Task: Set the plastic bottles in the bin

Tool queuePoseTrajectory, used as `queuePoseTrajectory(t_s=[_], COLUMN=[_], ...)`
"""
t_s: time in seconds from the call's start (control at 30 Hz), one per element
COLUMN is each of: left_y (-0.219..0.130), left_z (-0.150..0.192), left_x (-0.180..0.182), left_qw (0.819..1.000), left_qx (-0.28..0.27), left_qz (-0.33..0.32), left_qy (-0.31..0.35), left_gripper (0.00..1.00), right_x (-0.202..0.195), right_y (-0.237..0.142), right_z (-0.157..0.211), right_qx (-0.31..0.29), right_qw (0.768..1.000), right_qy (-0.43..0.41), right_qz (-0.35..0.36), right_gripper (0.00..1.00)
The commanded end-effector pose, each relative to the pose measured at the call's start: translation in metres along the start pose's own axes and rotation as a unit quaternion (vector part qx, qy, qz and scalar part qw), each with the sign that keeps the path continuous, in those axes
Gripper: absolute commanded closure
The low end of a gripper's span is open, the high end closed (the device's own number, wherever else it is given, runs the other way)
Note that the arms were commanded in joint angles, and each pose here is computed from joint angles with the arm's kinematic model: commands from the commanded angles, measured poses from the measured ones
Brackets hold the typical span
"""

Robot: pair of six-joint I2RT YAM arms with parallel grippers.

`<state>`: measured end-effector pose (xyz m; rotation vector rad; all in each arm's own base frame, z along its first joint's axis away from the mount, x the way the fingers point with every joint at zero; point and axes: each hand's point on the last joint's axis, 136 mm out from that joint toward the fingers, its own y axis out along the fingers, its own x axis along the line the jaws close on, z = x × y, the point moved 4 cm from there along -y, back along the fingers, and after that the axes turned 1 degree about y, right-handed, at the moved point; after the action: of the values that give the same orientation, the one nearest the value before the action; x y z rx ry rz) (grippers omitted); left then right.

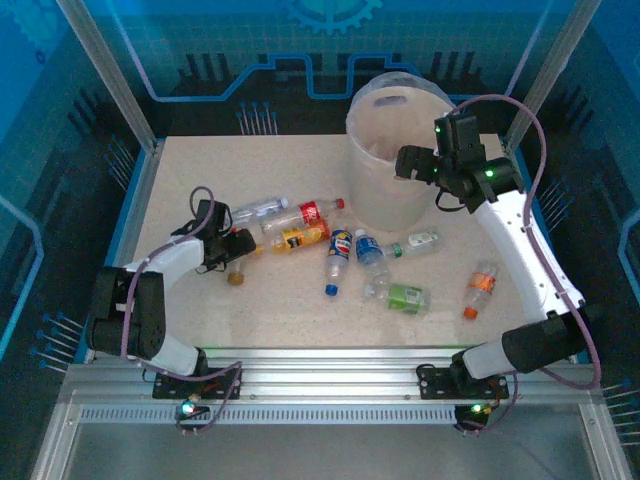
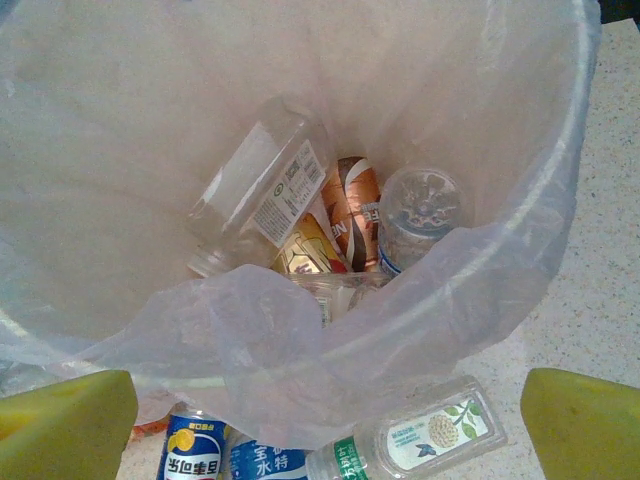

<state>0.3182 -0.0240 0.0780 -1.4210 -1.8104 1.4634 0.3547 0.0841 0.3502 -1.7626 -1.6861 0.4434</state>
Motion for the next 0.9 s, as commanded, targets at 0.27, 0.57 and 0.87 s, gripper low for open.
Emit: queuePoseTrajectory(t_s=[0.27,0.57,0.87], left_y=[-0.002,0.004,0.002], left_z=[0.013,0.022,0.024], left_x=[0.020,0.031,0.036], left_qw=[0.997,0.994,0.994], left_qx=[-0.009,-0.004,-0.012], left_qz=[-0.028,-0.050,-0.061], left_qy=[-0.068,-0.094,-0.095], left_gripper=[0.23,0.23,0.38], right_x=[0.006,0.011,0.012], right_y=[0.000,0.001,0.001], right_z=[-0.001,-0.002,0.000], right_qx=[-0.004,-0.002,0.001], right_qw=[1.000,1.000,1.000], right_qy=[-0.001,-0.004,-0.006], right_qz=[-0.007,-0.017,-0.017], right_gripper=[0.00,0.00,0.00])
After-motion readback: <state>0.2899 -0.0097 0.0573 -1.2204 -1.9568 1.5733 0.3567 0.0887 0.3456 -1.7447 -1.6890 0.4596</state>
